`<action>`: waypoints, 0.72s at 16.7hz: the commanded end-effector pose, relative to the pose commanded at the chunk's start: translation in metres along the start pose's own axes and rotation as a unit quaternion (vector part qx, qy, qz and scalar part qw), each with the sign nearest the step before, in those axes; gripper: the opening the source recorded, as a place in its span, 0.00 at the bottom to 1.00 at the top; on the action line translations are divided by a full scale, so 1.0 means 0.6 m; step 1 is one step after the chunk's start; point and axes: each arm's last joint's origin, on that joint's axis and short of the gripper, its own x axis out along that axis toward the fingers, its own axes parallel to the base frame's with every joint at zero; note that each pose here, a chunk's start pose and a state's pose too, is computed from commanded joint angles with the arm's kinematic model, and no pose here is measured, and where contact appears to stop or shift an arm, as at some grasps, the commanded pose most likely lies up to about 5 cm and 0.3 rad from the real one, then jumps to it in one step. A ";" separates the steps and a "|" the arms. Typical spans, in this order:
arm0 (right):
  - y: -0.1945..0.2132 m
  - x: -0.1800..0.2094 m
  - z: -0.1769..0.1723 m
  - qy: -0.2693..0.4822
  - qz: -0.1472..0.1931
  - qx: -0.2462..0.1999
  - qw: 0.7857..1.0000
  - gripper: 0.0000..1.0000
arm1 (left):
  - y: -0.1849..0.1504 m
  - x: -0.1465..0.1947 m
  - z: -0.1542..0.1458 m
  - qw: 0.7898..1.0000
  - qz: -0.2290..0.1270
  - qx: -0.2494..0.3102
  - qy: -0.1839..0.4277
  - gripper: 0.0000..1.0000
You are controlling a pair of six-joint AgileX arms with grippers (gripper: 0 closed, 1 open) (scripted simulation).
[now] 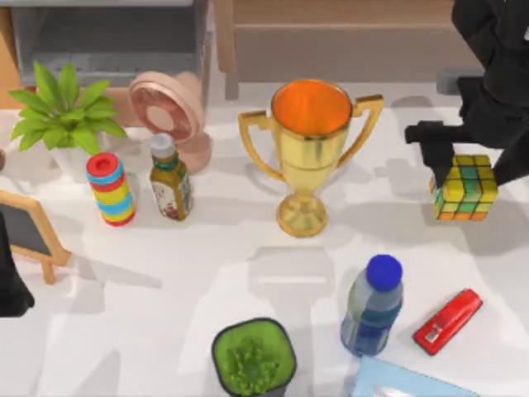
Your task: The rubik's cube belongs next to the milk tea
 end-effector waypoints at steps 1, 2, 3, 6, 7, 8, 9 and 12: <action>0.000 0.000 0.000 0.000 0.000 0.000 1.000 0.00 | 0.000 0.000 0.000 1.000 0.000 0.000 0.000 1.00; 0.000 0.000 0.000 0.000 0.000 0.000 1.000 0.00 | 0.000 0.000 0.000 1.000 0.000 0.000 0.000 1.00; 0.000 0.000 0.000 0.000 0.000 0.000 1.000 0.00 | 0.000 0.000 0.000 1.000 0.000 0.000 0.000 1.00; -0.002 -0.001 0.000 -0.002 0.002 0.002 1.000 0.00 | 0.000 0.000 0.000 1.000 0.000 0.000 0.000 1.00; -0.002 -0.001 0.000 -0.002 0.002 0.002 1.000 0.00 | 0.000 0.000 0.000 1.000 0.000 0.000 0.000 1.00; -0.001 -0.001 0.000 -0.003 0.002 0.001 1.000 0.00 | 0.000 0.000 0.000 1.000 0.000 0.000 0.000 1.00; 0.000 -0.001 0.000 -0.004 0.003 0.000 1.000 0.00 | 0.000 0.000 0.000 1.000 0.000 0.000 0.000 1.00; 0.003 -0.002 0.000 -0.010 0.004 -0.002 1.000 0.00 | 0.000 0.000 0.000 1.000 0.000 0.000 0.000 1.00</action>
